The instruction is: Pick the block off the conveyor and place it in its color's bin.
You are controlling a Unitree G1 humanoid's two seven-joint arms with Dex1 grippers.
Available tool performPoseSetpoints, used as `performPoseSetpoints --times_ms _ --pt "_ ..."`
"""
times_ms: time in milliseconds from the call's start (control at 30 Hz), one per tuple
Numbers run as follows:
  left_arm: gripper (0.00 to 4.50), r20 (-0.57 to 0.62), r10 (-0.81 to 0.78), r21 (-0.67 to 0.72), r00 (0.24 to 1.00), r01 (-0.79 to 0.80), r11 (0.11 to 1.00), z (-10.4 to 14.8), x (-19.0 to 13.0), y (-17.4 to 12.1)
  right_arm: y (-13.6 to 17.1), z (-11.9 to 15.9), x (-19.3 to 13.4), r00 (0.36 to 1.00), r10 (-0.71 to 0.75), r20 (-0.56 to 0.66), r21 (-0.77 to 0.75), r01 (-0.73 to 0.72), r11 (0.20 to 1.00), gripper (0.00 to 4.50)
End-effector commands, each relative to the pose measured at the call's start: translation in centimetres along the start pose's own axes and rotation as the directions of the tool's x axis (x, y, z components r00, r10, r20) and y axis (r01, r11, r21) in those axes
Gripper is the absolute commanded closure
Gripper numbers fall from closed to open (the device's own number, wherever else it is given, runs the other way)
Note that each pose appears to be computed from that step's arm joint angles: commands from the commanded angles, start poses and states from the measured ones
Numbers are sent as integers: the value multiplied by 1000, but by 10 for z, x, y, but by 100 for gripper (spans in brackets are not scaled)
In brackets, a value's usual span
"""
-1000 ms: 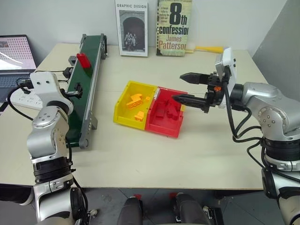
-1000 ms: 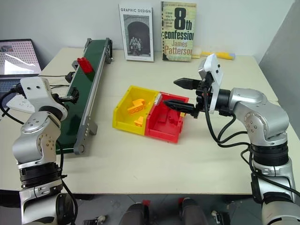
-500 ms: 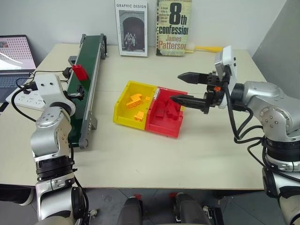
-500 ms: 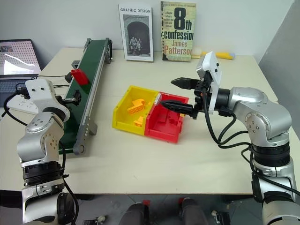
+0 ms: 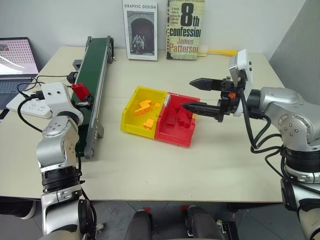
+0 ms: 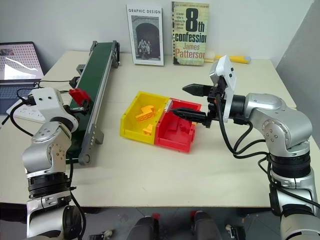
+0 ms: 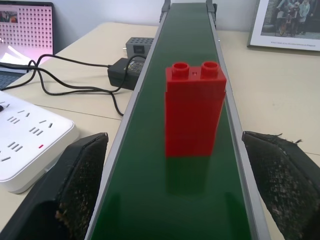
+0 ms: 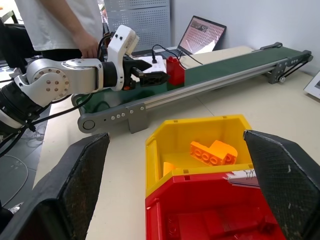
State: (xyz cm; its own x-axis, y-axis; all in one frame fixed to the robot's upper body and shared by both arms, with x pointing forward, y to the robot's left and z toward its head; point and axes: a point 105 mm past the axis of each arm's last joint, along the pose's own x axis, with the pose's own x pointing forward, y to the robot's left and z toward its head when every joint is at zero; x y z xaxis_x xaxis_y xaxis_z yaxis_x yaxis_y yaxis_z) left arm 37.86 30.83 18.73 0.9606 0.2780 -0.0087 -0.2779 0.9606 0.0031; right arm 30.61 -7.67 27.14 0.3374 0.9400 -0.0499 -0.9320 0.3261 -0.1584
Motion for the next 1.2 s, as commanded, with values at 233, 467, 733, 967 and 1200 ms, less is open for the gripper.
performPoseSetpoints --times_ms 233,467,733,967,1200 --pt "119 35 -13 -61 999 16 998 12 -5 -6 1 15 -5 999 -16 28 -60 18 998 0" --pt "263 40 -18 -76 999 21 997 18 -11 -8 -3 19 -5 999 -27 36 -66 29 997 0" --pt "297 104 -232 17 967 231 973 55 -9 -49 0 5 -15 993 -69 -95 -162 53 985 0" --pt "297 6 -825 183 565 810 557 68 -54 -178 12 -10 -44 953 -157 -260 -231 96 968 0" --pt "297 -143 -970 233 198 959 162 40 -93 -238 25 -14 -54 931 -234 -279 -215 177 960 0"
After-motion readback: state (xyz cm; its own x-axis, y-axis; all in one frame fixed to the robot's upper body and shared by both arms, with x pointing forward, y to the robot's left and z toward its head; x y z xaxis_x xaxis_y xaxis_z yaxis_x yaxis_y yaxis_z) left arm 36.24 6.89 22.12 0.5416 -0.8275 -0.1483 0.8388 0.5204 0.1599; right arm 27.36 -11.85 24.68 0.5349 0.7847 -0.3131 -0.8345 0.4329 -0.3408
